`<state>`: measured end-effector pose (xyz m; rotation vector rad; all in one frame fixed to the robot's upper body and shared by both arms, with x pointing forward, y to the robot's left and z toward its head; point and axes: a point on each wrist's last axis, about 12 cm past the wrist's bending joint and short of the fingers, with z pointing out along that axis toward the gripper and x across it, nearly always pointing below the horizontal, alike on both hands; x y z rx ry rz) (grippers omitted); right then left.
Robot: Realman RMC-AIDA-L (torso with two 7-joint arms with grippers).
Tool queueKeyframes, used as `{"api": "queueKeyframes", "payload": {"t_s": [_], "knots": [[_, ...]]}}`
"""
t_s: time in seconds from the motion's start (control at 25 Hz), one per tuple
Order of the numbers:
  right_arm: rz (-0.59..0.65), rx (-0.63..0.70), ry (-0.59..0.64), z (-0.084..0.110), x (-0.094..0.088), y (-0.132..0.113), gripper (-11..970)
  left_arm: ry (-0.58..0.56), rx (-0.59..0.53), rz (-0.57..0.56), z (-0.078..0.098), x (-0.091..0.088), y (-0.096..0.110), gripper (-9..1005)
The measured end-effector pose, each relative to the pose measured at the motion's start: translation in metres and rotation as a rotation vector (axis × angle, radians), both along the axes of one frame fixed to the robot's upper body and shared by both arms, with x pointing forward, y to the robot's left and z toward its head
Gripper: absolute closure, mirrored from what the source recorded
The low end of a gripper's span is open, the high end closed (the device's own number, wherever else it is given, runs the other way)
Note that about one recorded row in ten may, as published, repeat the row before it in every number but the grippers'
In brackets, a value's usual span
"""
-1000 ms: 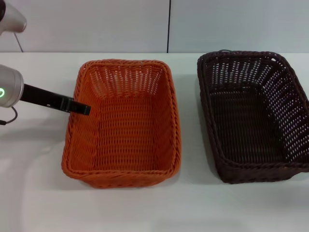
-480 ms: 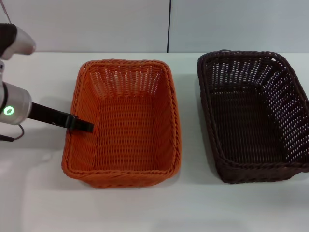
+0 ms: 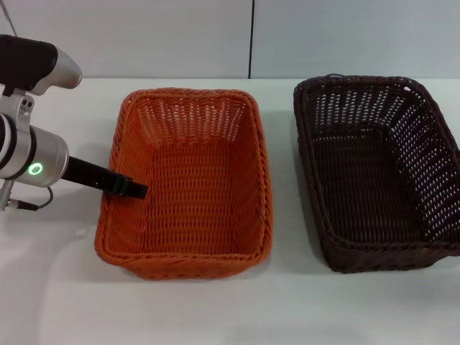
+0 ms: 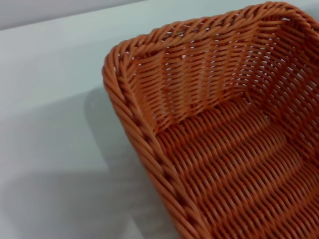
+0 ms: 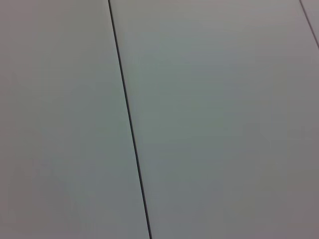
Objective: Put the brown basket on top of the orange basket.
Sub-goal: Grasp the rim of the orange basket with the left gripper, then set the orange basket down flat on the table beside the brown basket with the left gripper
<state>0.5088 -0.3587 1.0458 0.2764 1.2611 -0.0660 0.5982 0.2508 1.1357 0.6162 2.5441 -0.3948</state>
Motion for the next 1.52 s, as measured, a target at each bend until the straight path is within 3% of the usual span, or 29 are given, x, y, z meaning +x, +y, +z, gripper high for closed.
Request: {"api": "queueKeyframes", "payload": {"t_s": [0.08, 0.28, 0.48, 0.8, 0.92, 1.16, 1.28, 1.44, 1.52], "knots": [[0.000, 0.003, 0.010, -0.001, 0.001, 0.000, 185, -0.007, 0.002, -0.001, 0.001, 0.001, 0.000, 382], [-0.009, 0.001, 0.018, -0.001, 0.002, -0.002, 185, -0.006, -0.006, -0.014, 0.008, 0.002, -0.002, 641], [-0.032, 0.005, 0.007, 0.000, 0.000, -0.007, 185, -0.014, -0.001, -0.028, 0.014, 0.003, -0.004, 739], [-0.038, 0.009, 0.010, 0.000, 0.000, -0.008, 185, -0.017, -0.002, -0.024, 0.016, 0.004, -0.003, 764], [-0.035, 0.008, 0.011, -0.001, 0.000, -0.007, 185, -0.080, 0.032, -0.067, 0.028, 0.004, 0.004, 773], [-0.038, 0.010, 0.014, -0.002, -0.002, -0.008, 185, -0.080, 0.093, -0.147, 0.037, -0.002, 0.006, 790], [-0.040, 0.011, 0.015, -0.002, -0.002, -0.008, 186, -0.075, 0.114, -0.241, 0.038, -0.005, -0.002, 799], [-0.039, 0.013, 0.016, -0.002, -0.002, -0.007, 186, -0.078, 0.118, -0.267, 0.036, -0.005, -0.007, 810], [-0.038, 0.014, 0.016, -0.002, -0.002, -0.007, 186, -0.087, 0.139, -0.346, 0.029, -0.007, -0.031, 814]]}}
